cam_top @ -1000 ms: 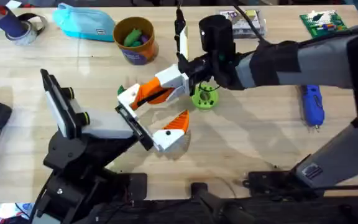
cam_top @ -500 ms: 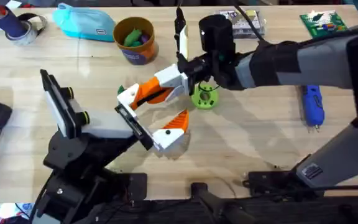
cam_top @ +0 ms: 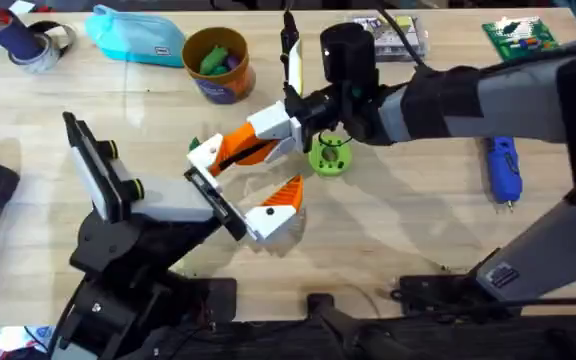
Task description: Pick up the gripper from the table and insert it into the empty holder that is missing its gripper. Then pick up a screw, insert it into the mounting hole, and use the screwdriver to tighten it. Finally, clean up the table by picking up the vegetable and placing it into the bucket.
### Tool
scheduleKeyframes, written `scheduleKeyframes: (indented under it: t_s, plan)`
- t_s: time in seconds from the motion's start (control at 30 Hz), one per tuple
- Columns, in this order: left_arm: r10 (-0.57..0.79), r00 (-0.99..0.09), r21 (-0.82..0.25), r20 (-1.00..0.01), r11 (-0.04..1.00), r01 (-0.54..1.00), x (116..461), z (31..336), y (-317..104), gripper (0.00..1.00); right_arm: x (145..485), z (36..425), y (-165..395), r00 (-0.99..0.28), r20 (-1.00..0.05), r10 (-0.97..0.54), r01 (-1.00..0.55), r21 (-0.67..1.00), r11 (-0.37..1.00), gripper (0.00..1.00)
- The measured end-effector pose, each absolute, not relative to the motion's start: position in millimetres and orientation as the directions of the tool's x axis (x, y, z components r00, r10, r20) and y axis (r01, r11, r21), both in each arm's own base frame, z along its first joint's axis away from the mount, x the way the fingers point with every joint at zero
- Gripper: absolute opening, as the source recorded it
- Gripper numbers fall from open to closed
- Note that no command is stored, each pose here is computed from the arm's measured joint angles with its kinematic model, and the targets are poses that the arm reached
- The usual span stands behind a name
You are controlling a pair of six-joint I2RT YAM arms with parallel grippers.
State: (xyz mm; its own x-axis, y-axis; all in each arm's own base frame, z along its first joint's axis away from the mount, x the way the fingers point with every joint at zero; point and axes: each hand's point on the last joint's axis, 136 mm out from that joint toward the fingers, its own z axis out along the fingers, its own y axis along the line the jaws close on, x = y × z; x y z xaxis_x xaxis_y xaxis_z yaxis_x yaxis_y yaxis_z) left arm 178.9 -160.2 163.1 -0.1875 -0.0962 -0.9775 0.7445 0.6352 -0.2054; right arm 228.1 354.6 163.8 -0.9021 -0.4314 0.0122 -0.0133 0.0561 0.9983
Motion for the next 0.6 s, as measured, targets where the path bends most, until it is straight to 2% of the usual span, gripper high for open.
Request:
scheduleKeyframes:
  t_s: [0.1,0.2,0.33,0.37,0.5,0.53,0.6]
  plan:
    - [-0.089,-0.178,-0.193,-0.98,0.632,0.75,178,164,-161,0.991,229,166,357,-0.905,-0.01,-0.426,-0.033,0.998,0.046,0.208]
    - [-0.08,-0.174,-0.186,-0.982,0.608,0.772,174,164,-164,0.991,221,168,365,-0.898,-0.036,-0.439,-0.056,0.998,0.034,0.416]
    - [-0.07,-0.173,-0.182,-0.982,0.572,0.8,167,164,-170,0.991,213,168,371,-0.891,-0.038,-0.453,-0.06,0.998,0.034,0.555]
    - [-0.068,-0.174,-0.182,-0.982,0.564,0.806,166,164,-171,0.991,214,167,371,-0.893,-0.035,-0.449,-0.058,0.998,0.037,0.652]
    - [-0.066,-0.172,-0.18,-0.983,0.556,0.811,165,164,-172,0.991,218,167,370,-0.898,-0.032,-0.439,-0.055,0.998,0.04,0.93]
    - [-0.066,-0.172,-0.18,-0.983,0.555,0.812,164,164,-172,0.991,219,167,369,-0.899,-0.033,-0.436,-0.056,0.998,0.04,0.973]
    - [-0.065,-0.173,-0.18,-0.983,0.551,0.815,164,164,-172,0.991,223,167,367,-0.905,-0.032,-0.425,-0.055,0.998,0.042,0.992]
